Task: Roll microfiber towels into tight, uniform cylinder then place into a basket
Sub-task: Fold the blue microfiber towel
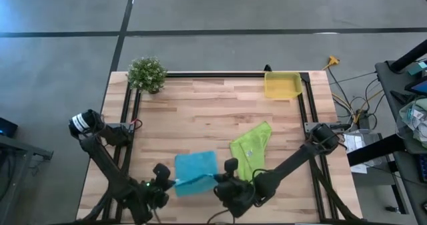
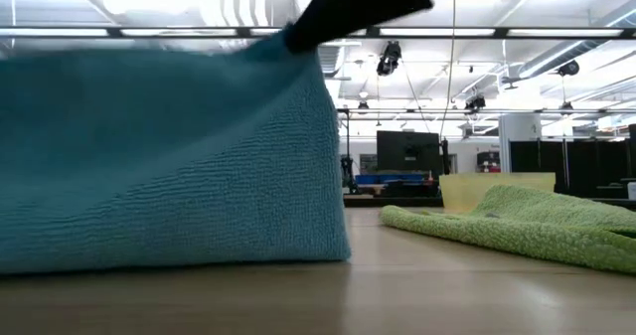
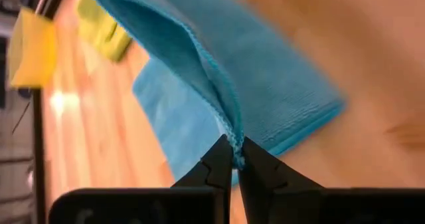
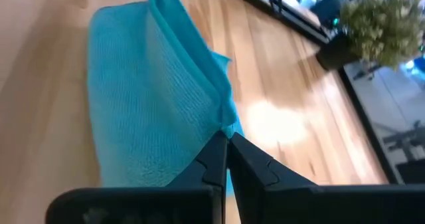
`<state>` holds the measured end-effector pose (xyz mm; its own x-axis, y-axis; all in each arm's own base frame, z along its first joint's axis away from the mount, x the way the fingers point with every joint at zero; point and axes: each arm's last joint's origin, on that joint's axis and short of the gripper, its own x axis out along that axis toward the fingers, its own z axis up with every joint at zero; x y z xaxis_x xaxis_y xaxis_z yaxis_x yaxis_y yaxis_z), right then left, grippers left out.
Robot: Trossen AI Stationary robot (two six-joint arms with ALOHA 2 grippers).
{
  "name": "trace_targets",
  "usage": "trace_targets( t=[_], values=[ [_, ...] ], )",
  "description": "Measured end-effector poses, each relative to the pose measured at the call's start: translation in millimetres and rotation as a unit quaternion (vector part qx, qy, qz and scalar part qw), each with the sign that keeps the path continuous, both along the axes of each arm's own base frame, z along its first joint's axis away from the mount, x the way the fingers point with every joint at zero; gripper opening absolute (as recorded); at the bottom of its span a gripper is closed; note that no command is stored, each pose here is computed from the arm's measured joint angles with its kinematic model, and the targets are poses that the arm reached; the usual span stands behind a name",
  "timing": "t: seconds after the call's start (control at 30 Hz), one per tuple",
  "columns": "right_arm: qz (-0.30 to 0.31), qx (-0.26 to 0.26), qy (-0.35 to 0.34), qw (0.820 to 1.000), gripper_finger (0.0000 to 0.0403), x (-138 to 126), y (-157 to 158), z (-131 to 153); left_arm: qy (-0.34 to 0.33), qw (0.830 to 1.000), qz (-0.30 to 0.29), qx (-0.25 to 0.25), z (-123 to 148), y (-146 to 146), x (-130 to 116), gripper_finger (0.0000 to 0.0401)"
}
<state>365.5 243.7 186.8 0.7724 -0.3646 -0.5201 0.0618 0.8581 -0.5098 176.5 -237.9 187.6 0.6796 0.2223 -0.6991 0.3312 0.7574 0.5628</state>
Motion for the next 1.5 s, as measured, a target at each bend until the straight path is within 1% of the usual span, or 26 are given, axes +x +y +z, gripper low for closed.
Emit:
trace_targets(
  t=[0.17,0.27,0.5,0.63,0.9,1.03,1.13,1.23,1.4,1.5],
  values=[
    [-0.025,0.013,0.019,0.999,0.0009,4.5,-18.0,-14.0,0.017,0.999,0.044,0.022,-20.7,24.3,5.7,0.0003],
    [-0.039,0.009,0.030,0.999,0.0009,4.5,-27.8,-23.1,0.024,0.997,0.063,0.028,-28.5,34.0,6.8,0.0003],
    [-0.067,0.011,0.039,0.997,0.0009,5.5,-45.2,-38.2,0.024,0.997,0.065,0.030,-31.5,36.4,6.0,0.0003],
    [-0.075,0.018,0.030,0.997,0.0009,9.2,-52.5,-41.0,0.025,0.997,0.065,0.032,-33.8,38.1,5.3,0.0003],
    [-0.090,0.033,0.021,0.995,0.0009,15.8,-67.9,-46.2,0.019,0.996,0.079,0.020,-39.2,41.6,5.5,0.0003],
    [-0.096,0.032,0.031,0.994,0.0009,13.6,-75.1,-53.6,0.017,0.996,0.086,0.017,-40.4,44.0,7.8,0.0003],
    [-0.092,0.045,0.039,0.994,0.0009,12.2,-78.9,-59.4,0.018,0.996,0.090,0.019,-42.0,45.2,9.5,0.0004],
    [-0.088,0.057,0.032,0.994,0.0009,12.2,-79.9,-62.8,0.021,0.995,0.094,0.019,-46.3,45.5,11.9,0.0014],
    [-0.084,0.063,0.019,0.994,0.0009,13.4,-78.9,-62.6,0.028,0.995,0.094,0.026,-52.4,44.6,12.8,0.0051],
    [-0.084,0.063,0.021,0.994,0.0018,12.8,-79.2,-63.5,0.025,0.994,0.102,0.019,-52.6,44.6,12.8,0.0072]
  ],
)
